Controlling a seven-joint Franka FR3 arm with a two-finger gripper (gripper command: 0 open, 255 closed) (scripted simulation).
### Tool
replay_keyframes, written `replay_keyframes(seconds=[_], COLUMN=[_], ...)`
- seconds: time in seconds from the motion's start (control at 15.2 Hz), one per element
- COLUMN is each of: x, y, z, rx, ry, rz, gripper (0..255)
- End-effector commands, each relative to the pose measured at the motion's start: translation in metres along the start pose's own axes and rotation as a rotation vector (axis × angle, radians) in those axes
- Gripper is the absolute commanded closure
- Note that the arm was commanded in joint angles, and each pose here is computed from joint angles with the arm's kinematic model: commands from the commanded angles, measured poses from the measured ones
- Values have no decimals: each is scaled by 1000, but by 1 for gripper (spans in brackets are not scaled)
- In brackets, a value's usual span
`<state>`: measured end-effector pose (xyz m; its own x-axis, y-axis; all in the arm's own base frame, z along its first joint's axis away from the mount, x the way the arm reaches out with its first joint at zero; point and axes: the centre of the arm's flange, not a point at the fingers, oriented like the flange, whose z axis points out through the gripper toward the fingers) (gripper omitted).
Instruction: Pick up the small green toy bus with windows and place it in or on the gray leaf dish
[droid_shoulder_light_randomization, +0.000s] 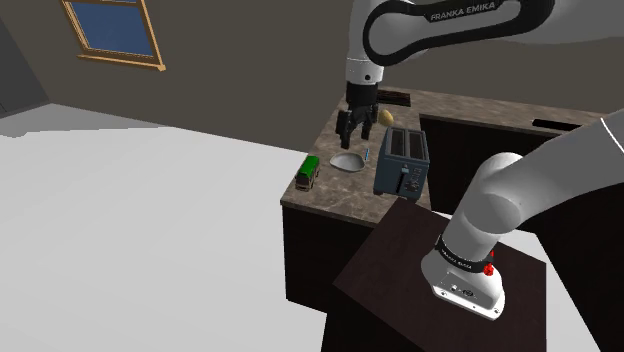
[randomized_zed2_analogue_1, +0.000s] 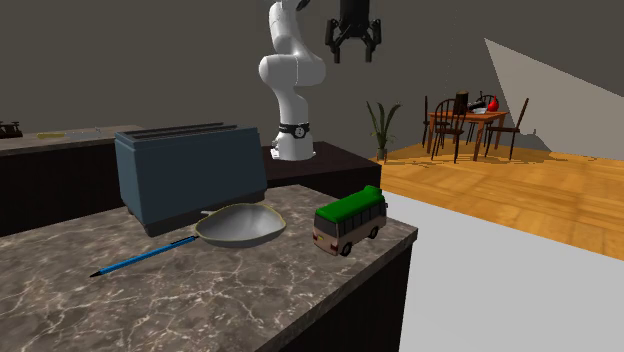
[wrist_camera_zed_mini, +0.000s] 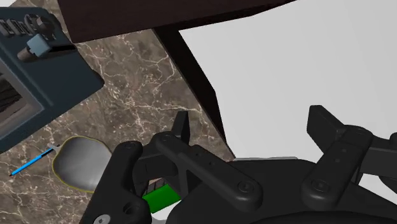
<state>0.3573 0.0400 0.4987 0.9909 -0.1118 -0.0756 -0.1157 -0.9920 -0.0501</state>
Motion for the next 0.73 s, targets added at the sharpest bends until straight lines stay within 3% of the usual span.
replay_keyframes(seconds=[0.0, 0.66], x=[19, 119], y=[-1, 6], z=[14, 93], rx=[-2, -14], ry=[10, 45], rz=[65, 378], gripper=[0, 0])
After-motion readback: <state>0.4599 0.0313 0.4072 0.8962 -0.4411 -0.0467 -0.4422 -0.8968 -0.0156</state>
